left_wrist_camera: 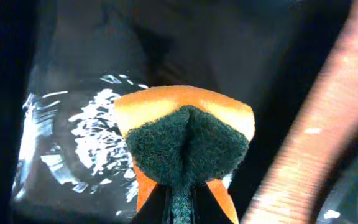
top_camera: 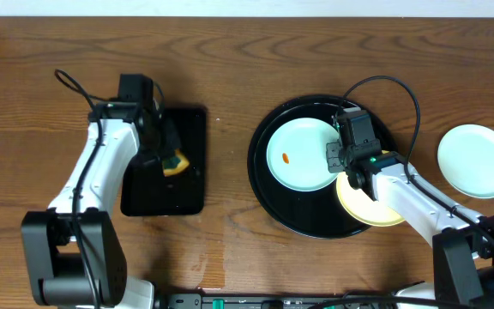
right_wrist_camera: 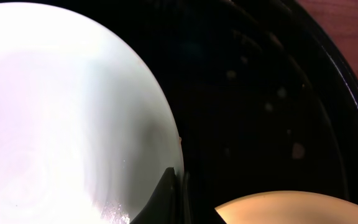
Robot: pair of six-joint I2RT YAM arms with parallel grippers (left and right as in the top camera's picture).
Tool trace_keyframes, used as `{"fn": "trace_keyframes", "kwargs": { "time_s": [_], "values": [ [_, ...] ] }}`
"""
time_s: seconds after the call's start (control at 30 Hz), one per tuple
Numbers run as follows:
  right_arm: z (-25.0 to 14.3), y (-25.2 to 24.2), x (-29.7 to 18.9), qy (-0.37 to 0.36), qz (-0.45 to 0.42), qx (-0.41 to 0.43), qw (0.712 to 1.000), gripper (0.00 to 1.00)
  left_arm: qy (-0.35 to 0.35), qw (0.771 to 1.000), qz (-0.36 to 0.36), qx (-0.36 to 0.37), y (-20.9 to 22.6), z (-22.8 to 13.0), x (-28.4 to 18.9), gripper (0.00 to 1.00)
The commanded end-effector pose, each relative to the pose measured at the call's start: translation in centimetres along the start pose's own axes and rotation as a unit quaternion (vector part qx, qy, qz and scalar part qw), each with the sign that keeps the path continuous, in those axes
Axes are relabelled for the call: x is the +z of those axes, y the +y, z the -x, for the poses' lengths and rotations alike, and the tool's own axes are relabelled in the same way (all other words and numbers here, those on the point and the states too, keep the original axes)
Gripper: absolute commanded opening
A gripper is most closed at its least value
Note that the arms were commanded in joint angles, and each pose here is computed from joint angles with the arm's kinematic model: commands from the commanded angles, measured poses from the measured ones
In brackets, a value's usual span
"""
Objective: Clean dirty plates on tray and stack at the side
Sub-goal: 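Carry the sponge with the left gripper over to the blue plate, then wipe the blue plate with the sponge while right gripper tilts yellow plate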
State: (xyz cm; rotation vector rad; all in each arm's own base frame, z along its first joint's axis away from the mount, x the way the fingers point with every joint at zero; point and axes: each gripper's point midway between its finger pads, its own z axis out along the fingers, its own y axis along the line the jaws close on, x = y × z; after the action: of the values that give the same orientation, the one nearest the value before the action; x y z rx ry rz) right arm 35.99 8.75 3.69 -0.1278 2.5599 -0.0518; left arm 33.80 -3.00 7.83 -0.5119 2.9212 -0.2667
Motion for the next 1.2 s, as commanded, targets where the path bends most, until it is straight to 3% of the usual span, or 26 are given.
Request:
{"fn": "trace_keyframes", "kwargs": {
  "time_s": [0.0,0.37,0.6,0.7,0.87,1.17],
  "values": [
    [0.6,-0.5,0.0,-0.006,-0.014,0.001,1.000,0.01,-0.006,0.997,-0.071,0.034,-4.6,0.2,-1.8,0.08],
    [0.6,-0.5,0.0,-0.005,-0.014,0.001,1.000,0.01,-0.054,0.969,-0.168,0.170,-19.3,-3.8,-1.7,0.08],
    [0.4,-0.5,0.0,-0.002,-0.015,0.001,1.000,0.01,-0.047,0.965,-0.209,0.154,-25.3,-6.3,2.1,0.08],
    [0.4,-0.5,0.0,-0.002,-0.014,0.000,1.000,0.01,-0.033,0.966,-0.218,0.138,-26.6,-7.2,3.8,0.08],
    [0.4,-0.5,0.0,-0.002,-0.014,0.000,1.000,0.01,0.012,0.948,-0.277,0.156,-29.8,-9.9,5.9,0.08],
    [0.4,-0.5,0.0,-0.002,-0.014,0.000,1.000,0.01,0.054,0.968,-0.204,0.139,-26.9,-11.6,11.3,0.08]
  ]
}}
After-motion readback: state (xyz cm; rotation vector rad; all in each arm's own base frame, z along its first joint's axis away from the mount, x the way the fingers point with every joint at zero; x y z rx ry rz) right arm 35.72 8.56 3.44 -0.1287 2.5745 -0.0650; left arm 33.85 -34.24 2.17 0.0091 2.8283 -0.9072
